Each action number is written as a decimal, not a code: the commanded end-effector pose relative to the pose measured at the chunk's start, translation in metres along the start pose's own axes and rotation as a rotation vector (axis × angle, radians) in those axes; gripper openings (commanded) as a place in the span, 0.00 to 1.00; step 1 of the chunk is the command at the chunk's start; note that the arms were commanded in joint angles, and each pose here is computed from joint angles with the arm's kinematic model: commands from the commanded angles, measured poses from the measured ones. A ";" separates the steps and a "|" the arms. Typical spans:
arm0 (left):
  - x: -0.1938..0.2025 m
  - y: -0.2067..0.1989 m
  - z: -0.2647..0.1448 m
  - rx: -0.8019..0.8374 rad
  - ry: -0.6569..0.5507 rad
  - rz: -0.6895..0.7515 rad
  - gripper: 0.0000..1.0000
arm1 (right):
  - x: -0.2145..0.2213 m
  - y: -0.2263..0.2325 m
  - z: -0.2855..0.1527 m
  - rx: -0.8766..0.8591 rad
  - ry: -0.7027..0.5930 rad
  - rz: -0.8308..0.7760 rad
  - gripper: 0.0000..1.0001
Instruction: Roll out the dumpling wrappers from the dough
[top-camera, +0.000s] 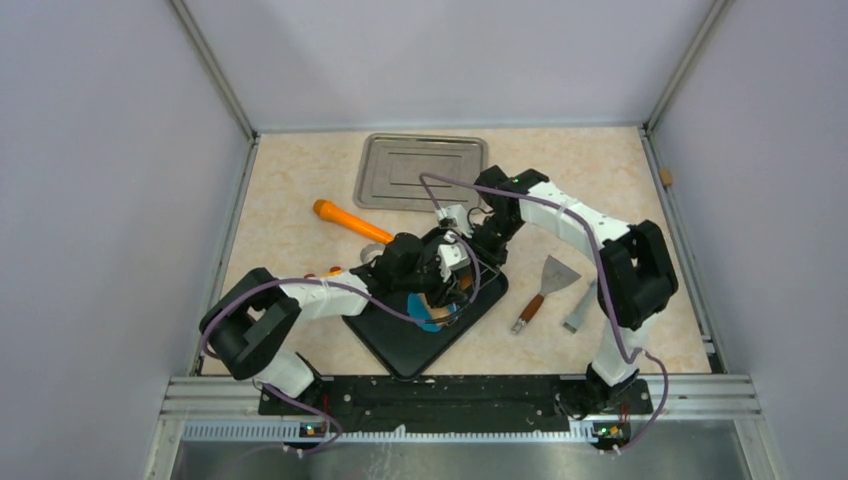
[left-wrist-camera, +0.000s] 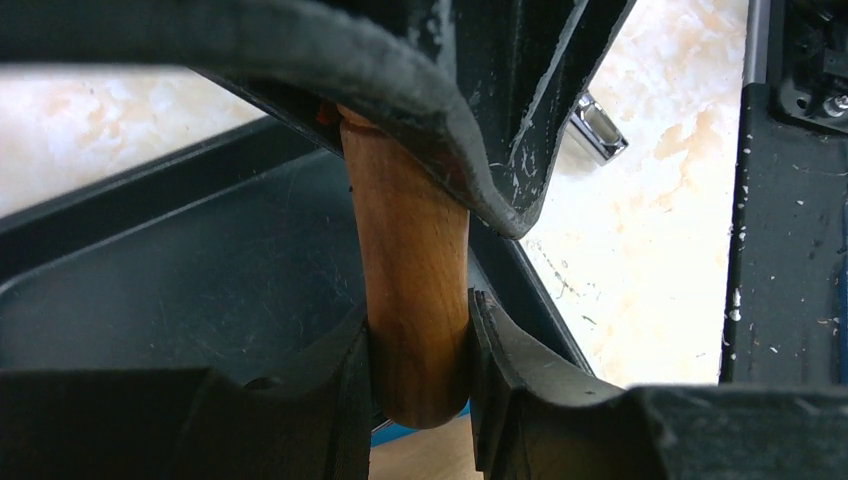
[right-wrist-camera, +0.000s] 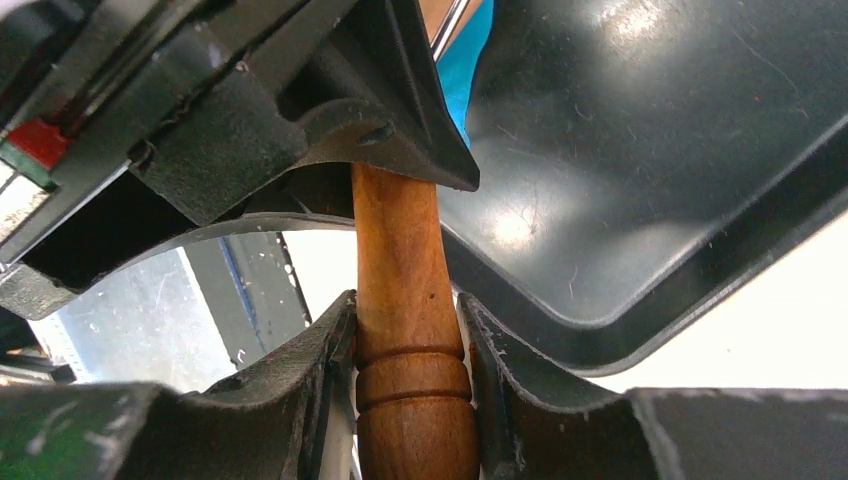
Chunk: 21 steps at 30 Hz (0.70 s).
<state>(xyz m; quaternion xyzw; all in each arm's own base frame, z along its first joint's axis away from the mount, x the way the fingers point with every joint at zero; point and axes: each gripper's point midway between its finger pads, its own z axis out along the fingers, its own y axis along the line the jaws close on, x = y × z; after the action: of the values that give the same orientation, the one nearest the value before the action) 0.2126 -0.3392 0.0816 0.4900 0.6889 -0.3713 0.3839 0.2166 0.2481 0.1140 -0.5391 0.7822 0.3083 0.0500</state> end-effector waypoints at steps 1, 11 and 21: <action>0.077 -0.024 -0.010 0.030 0.239 -0.259 0.00 | -0.030 0.006 0.021 0.001 -0.013 -0.273 0.00; 0.086 -0.042 -0.038 0.000 0.296 -0.376 0.00 | -0.042 0.022 0.058 -0.093 -0.008 -0.266 0.00; 0.015 -0.014 -0.057 -0.120 0.113 -0.186 0.00 | -0.087 0.018 0.030 -0.051 -0.133 -0.251 0.00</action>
<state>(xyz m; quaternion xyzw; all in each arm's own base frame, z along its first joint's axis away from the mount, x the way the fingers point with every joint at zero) 0.1848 -0.2856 0.0709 0.4326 0.7672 -0.3394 0.3302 0.1971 0.3018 0.0967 -0.5487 0.7405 0.3880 0.0078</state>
